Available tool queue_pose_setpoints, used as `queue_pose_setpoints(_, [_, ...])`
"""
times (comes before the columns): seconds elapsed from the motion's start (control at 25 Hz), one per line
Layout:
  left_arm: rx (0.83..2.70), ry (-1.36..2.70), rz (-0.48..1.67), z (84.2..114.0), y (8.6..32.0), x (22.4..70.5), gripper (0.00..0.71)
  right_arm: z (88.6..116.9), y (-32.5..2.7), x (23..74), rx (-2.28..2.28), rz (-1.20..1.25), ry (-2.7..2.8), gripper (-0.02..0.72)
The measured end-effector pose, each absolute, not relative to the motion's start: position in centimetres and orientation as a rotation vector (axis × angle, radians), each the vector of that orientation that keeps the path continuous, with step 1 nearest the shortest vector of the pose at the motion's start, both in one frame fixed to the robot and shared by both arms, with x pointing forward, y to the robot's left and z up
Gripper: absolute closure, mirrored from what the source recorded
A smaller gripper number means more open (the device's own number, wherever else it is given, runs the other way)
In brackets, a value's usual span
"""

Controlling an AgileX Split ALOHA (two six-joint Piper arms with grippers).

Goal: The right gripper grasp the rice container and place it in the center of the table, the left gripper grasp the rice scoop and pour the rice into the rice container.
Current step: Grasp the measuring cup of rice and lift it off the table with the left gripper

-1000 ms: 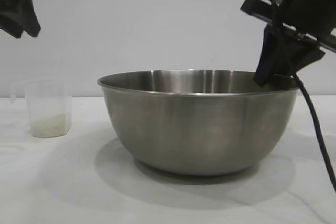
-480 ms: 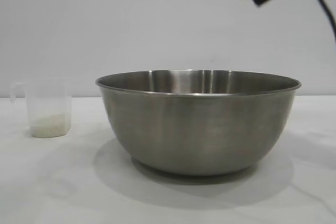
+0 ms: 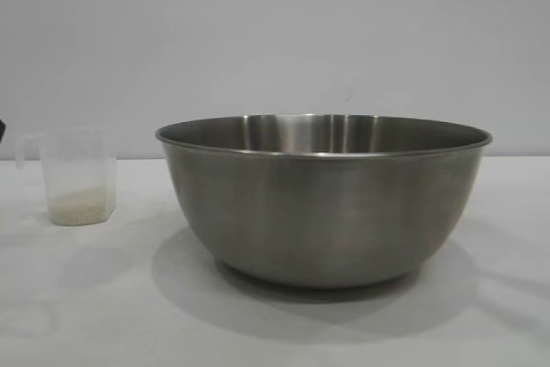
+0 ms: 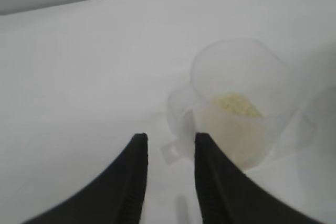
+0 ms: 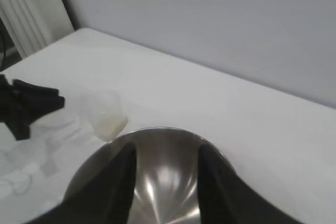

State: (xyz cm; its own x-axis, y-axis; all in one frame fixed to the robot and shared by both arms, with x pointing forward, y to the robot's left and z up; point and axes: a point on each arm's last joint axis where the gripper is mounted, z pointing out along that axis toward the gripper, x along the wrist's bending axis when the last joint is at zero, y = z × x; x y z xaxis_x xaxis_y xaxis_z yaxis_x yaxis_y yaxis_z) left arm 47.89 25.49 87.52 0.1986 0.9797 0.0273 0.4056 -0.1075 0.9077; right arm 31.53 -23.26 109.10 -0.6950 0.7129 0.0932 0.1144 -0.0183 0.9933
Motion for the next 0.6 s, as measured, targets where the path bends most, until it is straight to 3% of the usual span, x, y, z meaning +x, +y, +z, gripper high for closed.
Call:
queue_pose_setpoints(0.24, [1.649,1.326,0.883,87.0,25.3,49.1,0.495,105.7,-24.0,28.3,1.052,1.427,2.261,0.467])
queue_pose_setpoints(0.44, [1.667,1.341,0.87,86.4,25.2,49.1,0.495,106.3,-26.0,25.6,1.241,1.163,2.324,0.467])
queue_pose_setpoints(0.6, [1.673,1.345,0.866,85.7,25.2,49.1,0.495,106.5,-27.3,23.6,1.285,1.086,2.26,0.467])
